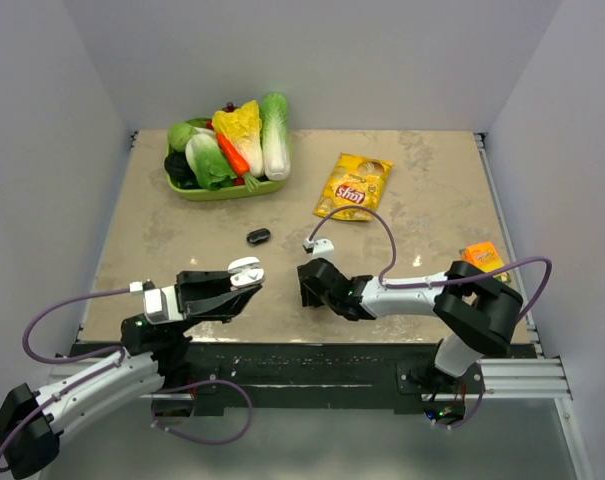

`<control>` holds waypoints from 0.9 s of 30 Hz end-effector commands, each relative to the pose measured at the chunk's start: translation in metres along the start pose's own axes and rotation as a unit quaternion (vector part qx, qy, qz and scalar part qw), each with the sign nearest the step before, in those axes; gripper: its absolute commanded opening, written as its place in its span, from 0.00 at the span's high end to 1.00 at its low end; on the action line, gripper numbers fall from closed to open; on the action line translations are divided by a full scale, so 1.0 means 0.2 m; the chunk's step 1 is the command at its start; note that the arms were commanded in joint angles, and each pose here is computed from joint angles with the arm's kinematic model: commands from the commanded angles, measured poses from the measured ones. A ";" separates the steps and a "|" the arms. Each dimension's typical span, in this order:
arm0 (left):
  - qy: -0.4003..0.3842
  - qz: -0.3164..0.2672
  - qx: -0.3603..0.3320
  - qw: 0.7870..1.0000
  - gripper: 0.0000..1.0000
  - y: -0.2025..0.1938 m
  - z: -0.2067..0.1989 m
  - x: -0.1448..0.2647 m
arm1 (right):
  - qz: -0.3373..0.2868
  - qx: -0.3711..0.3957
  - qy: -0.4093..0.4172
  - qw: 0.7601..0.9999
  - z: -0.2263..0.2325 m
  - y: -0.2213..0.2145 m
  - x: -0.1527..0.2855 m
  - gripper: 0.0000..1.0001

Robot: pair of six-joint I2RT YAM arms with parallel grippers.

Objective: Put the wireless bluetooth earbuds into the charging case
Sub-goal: Pick up the left earbud from the center of the board.

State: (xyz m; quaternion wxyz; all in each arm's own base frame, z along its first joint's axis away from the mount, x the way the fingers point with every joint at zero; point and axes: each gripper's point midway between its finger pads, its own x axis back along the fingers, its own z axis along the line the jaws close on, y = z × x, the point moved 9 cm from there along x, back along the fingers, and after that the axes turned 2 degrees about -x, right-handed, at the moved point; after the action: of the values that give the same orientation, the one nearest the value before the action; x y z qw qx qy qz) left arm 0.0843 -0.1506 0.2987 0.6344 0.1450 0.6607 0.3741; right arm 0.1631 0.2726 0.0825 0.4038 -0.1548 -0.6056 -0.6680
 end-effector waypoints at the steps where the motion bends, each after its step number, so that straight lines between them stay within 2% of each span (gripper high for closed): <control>1: -0.026 -0.128 -0.043 0.990 1.00 0.21 -0.04 -0.02 | 0.072 0.023 -0.054 0.996 -0.09 -0.17 0.00 0.55; 8: -0.027 -0.129 -0.041 0.990 1.00 0.21 -0.05 -0.02 | 0.079 0.025 -0.048 0.995 -0.07 -0.20 0.01 0.63; 14: -0.026 -0.130 -0.037 0.990 1.00 0.21 -0.05 -0.01 | 0.081 0.020 -0.040 0.996 -0.06 -0.21 0.01 0.74; 21: -0.020 -0.129 -0.037 0.991 1.00 0.21 -0.04 -0.01 | 0.053 0.007 -0.028 0.998 -0.03 -0.12 0.08 0.89; 24: -0.017 -0.128 -0.036 0.991 1.00 0.21 -0.04 -0.01 | 0.032 0.006 -0.025 0.999 -0.02 -0.07 0.12 0.99; 27: -0.014 -0.126 -0.038 0.991 1.00 0.20 -0.03 -0.02 | 0.006 0.008 -0.022 1.000 -0.01 0.02 0.17 1.00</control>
State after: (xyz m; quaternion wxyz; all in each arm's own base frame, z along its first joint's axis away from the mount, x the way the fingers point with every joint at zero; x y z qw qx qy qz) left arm 0.0844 -0.1492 0.2997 0.6301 0.1410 0.6685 0.3691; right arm 0.1461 0.2662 0.0878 0.4093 -0.1740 -0.6100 -0.6558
